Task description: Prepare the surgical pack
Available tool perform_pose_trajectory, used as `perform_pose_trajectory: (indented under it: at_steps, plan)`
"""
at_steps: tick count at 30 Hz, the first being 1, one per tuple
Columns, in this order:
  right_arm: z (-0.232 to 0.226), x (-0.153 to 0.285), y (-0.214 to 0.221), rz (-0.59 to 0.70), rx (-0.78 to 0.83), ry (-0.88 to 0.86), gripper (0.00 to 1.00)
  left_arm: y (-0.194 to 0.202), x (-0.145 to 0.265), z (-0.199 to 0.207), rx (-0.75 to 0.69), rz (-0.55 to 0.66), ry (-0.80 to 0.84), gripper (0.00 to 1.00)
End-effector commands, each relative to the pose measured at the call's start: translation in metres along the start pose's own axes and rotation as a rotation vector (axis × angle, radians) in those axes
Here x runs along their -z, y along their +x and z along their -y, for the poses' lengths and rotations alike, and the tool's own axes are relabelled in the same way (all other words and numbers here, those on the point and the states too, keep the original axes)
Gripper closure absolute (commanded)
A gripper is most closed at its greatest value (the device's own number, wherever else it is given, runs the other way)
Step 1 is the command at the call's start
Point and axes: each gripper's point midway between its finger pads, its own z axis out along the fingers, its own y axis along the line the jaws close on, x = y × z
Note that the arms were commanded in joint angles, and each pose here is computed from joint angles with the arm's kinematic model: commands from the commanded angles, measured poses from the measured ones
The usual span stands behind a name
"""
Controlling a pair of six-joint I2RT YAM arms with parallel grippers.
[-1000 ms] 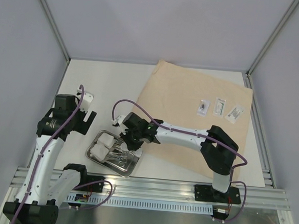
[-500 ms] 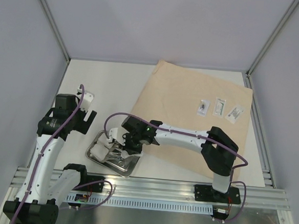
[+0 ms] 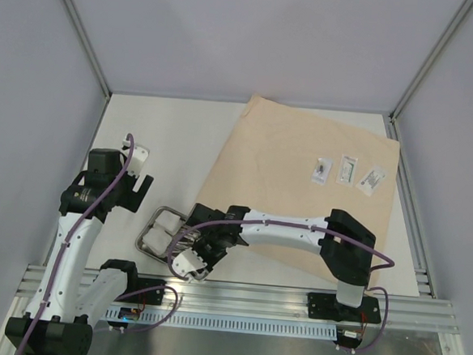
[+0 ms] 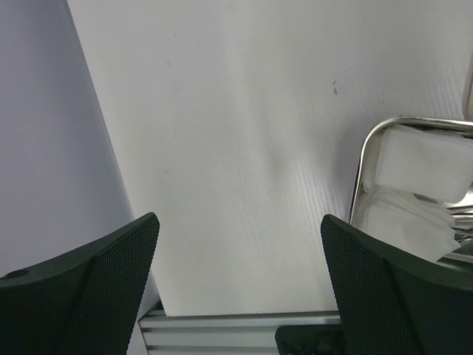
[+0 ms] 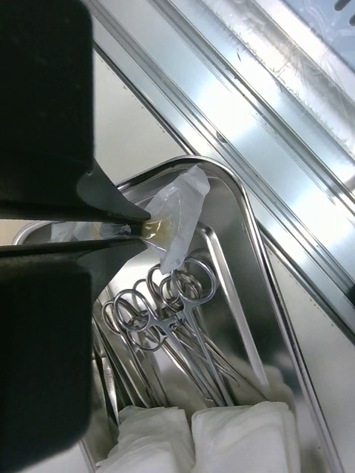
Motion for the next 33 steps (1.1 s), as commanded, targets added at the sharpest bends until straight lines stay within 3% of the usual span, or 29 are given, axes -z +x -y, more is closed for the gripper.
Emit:
perform_pose_trajectory:
  at_steps: [1,13,18,29,33]
  plan:
    - [0.006,-0.002,0.002,-0.050,0.138,-0.024,0.96,-0.004,-0.001,-0.003,0.016,0.018,-0.015,0.00]
    - [0.017,-0.012,0.013,-0.127,0.173,-0.029,0.83,-0.003,-0.001,-0.003,0.011,0.018,-0.014,0.00]
    - [0.018,-0.011,0.009,-0.118,0.170,-0.031,0.68,-0.004,-0.002,-0.003,0.010,0.021,-0.015,0.00]
    - [0.039,0.011,-0.016,-0.062,0.215,0.073,0.59,-0.003,-0.003,-0.003,0.005,0.020,-0.018,0.00]
    - [0.056,0.037,-0.027,0.000,0.133,0.182,0.59,-0.003,-0.002,-0.004,0.006,0.021,-0.020,0.00]
